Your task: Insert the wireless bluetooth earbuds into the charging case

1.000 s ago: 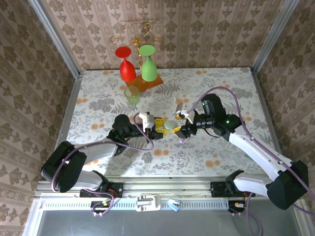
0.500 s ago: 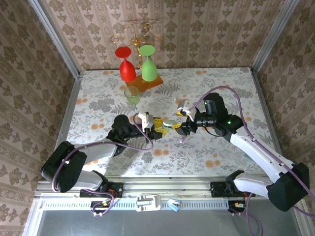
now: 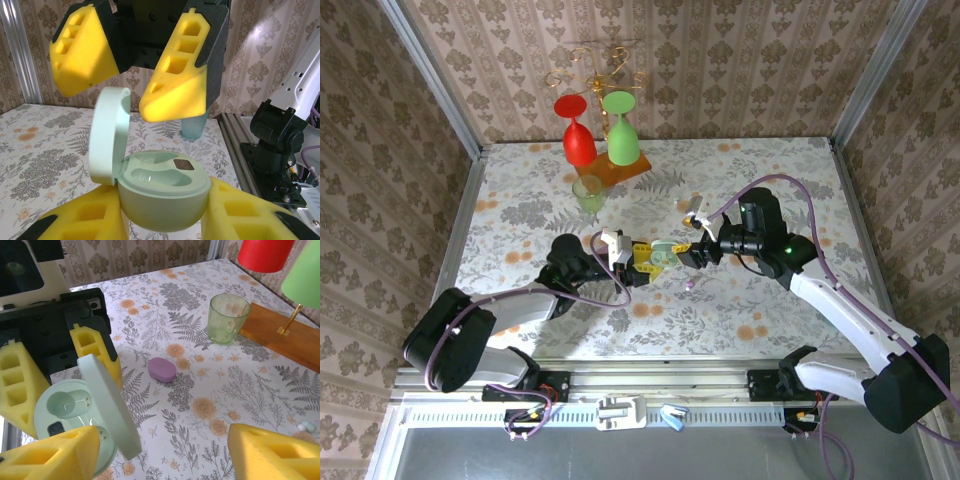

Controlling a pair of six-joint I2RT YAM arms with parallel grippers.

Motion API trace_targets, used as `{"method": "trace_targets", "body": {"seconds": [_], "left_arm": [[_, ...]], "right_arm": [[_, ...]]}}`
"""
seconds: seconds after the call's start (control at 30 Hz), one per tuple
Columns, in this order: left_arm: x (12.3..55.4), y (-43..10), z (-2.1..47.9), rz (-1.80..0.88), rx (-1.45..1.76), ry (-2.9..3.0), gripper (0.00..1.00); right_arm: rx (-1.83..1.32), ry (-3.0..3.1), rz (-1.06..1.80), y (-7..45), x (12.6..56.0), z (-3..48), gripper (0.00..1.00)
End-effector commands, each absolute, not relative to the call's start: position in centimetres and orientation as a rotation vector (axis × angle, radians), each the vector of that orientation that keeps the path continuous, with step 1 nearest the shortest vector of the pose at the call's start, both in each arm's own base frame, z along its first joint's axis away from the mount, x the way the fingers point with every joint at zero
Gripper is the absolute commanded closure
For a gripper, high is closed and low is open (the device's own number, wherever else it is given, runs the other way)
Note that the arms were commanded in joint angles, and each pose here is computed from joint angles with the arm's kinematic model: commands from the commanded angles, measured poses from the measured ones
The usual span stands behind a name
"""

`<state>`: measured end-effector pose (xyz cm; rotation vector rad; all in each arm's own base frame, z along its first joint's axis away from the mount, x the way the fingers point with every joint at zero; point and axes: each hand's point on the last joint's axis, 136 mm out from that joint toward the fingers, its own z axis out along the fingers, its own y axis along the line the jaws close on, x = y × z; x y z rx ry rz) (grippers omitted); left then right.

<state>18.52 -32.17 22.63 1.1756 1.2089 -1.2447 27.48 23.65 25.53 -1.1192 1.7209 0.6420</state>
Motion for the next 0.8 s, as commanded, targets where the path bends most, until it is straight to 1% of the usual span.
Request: {"method": "trace_targets", "body": {"seconds": [0.0,0.1,0.27,0.4,0.57,0.7,0.77], "left_arm": [[17.8,-32.0,23.9,-1.259,1.186,1.15,0.78],[17.8,-32.1,24.1,-1.268,1.188,1.146,0.78],[17.7,-32.2,24.3,-1.28,1.192,1.138,0.78],[17.7,-32.3,24.4,-1.286,1.195,1.137,0.78],[17.9,-32.3,24.1,-1.279,1.187,1.149,0.78],[18.3,-32.4,23.9,-1.266,1.177,1.159,0.77],[18.5,-32.4,23.8,-1.261,1.171,1.165,0.75]], "right_arm": [[-1.185,1.696,0.735,24.2,25.9,25.5,0.36],[-1.209,1.701,0.789,24.6,25.3,25.4,0.47],[-1.21,1.689,0.827,25.1,25.4,25.4,0.6],[-1.215,1.684,0.838,25.4,25.6,25.4,0.77],[-1.216,1.679,0.819,25.3,25.7,25.5,0.94],[-1.206,1.656,0.787,25.1,25.7,25.9,0.97],[-1.195,1.654,0.764,25.0,25.8,25.9,0.98]]}}
